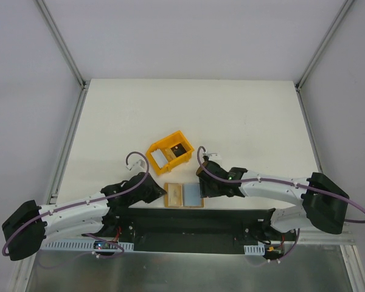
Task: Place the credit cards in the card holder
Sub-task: Close the card holder at the center of the board.
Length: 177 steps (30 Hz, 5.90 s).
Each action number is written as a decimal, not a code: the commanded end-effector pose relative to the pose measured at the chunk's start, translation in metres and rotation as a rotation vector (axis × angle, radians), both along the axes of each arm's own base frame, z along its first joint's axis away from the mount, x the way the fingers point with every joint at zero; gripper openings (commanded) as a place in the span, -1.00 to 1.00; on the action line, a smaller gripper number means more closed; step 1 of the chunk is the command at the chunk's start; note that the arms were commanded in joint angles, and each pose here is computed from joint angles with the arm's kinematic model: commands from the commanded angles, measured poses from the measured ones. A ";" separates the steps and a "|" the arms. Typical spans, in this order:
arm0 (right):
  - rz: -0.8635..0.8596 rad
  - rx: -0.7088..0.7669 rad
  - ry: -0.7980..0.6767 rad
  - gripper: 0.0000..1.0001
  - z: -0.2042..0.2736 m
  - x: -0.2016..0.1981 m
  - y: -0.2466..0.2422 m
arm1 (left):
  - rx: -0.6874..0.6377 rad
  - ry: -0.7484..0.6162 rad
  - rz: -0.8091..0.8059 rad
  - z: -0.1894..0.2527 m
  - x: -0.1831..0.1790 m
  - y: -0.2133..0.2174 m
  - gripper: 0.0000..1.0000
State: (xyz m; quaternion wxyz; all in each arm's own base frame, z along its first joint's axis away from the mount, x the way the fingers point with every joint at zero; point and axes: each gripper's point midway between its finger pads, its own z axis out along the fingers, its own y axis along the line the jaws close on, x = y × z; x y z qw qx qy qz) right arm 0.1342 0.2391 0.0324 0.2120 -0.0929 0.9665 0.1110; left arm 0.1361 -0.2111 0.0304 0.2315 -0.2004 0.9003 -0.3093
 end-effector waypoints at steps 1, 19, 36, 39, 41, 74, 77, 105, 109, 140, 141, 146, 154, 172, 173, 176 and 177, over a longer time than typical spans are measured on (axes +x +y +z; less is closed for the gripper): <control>-0.020 0.015 -0.018 -0.10 0.016 0.003 0.004 | 0.012 -0.006 -0.028 0.013 0.001 -0.004 -1.00; 0.002 0.222 -0.097 -1.00 0.026 0.012 0.030 | 0.043 -0.054 -0.160 0.060 0.013 -0.046 -1.00; -0.131 0.356 -0.158 -0.99 0.024 0.023 0.010 | 0.092 0.078 -0.357 0.037 0.006 -0.129 -0.71; -0.142 0.357 -0.161 -0.99 0.023 0.024 0.007 | 0.096 0.076 -0.362 0.035 0.008 -0.133 -0.18; -0.138 0.361 -0.161 -0.99 0.024 0.023 0.007 | 0.100 0.108 -0.370 0.028 0.005 -0.133 -0.14; -0.089 0.340 -0.134 -0.99 0.027 0.023 0.019 | 0.210 -0.073 -0.292 0.038 0.009 -0.064 -0.59; -0.079 0.340 -0.124 -0.99 0.027 0.022 0.021 | 0.224 -0.070 -0.284 0.036 0.013 -0.066 -0.61; 0.092 0.408 -0.034 -0.99 0.036 0.010 0.065 | 0.364 0.060 -0.343 -0.011 0.011 -0.082 -0.77; 0.098 0.360 0.052 -0.97 0.021 0.003 0.069 | 0.363 0.051 -0.315 -0.008 0.011 -0.075 -0.54; 0.028 0.571 0.163 -0.52 0.011 0.003 0.077 | 0.265 0.027 -0.263 -0.007 -0.010 -0.046 0.01; 0.032 0.567 0.163 -0.59 0.010 0.002 0.076 | 0.271 0.037 -0.266 -0.011 -0.011 -0.045 0.01; 0.056 0.527 0.156 -0.62 0.007 0.000 0.072 | 0.274 0.053 -0.255 -0.018 -0.012 -0.047 0.00; 0.118 0.363 0.080 -0.49 0.010 -0.002 0.067 | 0.272 0.089 -0.232 -0.025 -0.016 -0.045 -0.21; 0.112 0.106 0.055 -0.48 -0.002 -0.002 0.056 | 0.250 0.100 -0.188 -0.025 -0.018 -0.039 -0.42; 0.105 0.097 0.059 -0.48 -0.004 -0.001 0.055 | 0.246 0.095 -0.186 -0.024 -0.017 -0.039 -0.42; 0.113 0.098 0.063 -0.59 -0.006 -0.001 0.058 | 0.245 0.088 -0.195 -0.023 -0.017 -0.041 -0.43; 0.115 0.100 0.065 -0.64 -0.006 -0.001 0.059 | 0.245 0.086 -0.198 -0.023 -0.017 -0.042 -0.43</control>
